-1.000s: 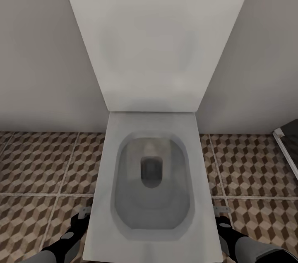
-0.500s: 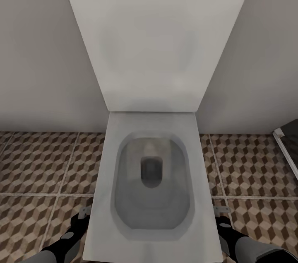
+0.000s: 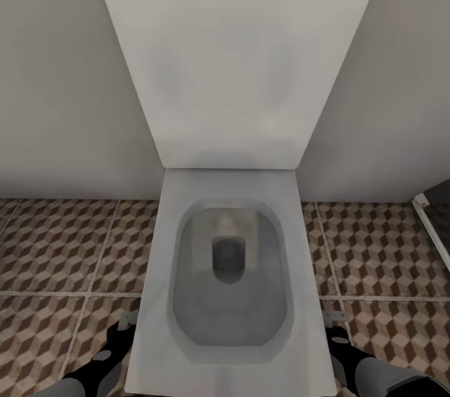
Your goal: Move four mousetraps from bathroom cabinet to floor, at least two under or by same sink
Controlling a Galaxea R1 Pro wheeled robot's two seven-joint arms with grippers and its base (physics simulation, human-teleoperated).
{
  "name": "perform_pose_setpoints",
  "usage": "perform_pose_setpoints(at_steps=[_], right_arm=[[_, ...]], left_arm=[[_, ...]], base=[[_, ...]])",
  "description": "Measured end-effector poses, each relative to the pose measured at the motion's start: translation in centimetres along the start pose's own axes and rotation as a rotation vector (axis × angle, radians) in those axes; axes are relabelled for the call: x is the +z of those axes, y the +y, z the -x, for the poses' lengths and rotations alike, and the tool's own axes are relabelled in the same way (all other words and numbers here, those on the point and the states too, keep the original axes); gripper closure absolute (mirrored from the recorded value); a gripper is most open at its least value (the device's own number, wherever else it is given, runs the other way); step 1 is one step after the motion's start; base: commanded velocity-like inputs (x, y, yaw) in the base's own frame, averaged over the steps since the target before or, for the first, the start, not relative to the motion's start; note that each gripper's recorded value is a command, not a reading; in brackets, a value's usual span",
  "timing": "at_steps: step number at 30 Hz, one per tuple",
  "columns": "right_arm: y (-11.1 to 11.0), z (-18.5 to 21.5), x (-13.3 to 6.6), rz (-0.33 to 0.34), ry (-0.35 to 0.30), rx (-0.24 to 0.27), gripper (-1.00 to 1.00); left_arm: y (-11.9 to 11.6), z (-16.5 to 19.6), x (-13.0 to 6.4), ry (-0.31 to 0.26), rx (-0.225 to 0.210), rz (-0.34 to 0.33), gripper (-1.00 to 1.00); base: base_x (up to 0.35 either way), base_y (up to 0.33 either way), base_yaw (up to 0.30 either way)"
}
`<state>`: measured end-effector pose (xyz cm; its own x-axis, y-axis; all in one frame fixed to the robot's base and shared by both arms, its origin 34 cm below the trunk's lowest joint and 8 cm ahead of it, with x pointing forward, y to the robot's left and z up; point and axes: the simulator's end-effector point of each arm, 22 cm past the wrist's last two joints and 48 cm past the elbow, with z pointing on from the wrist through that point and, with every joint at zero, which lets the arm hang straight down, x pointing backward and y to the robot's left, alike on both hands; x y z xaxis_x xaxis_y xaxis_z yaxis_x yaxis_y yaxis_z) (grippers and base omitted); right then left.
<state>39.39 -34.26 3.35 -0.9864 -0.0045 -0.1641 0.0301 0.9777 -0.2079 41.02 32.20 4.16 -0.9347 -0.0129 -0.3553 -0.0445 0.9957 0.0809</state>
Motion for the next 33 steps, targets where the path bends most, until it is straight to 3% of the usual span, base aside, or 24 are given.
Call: perform_pose_setpoints(at_steps=[10,23,33], right_arm=[[-0.1,0.0,0.0,-0.001,0.000,0.000,-1.00],[-0.1,0.0,0.0,-0.002,0.000,0.000,-1.00],[-0.1,0.0,0.0,-0.001,0.000,0.000,-1.00]], left_arm=[[0.0,0.3,0.0,-0.015,0.002,-0.001,-1.00],[0.6,2.0,-0.1,-0.090,0.006,0.009,-1.00],[3.2,2.3,-0.1,-0.097,0.015,0.039,-1.00]], base=[[0.000,0.000,0.000],[0.000,0.000,0.000],[0.000,0.000,0.000]])
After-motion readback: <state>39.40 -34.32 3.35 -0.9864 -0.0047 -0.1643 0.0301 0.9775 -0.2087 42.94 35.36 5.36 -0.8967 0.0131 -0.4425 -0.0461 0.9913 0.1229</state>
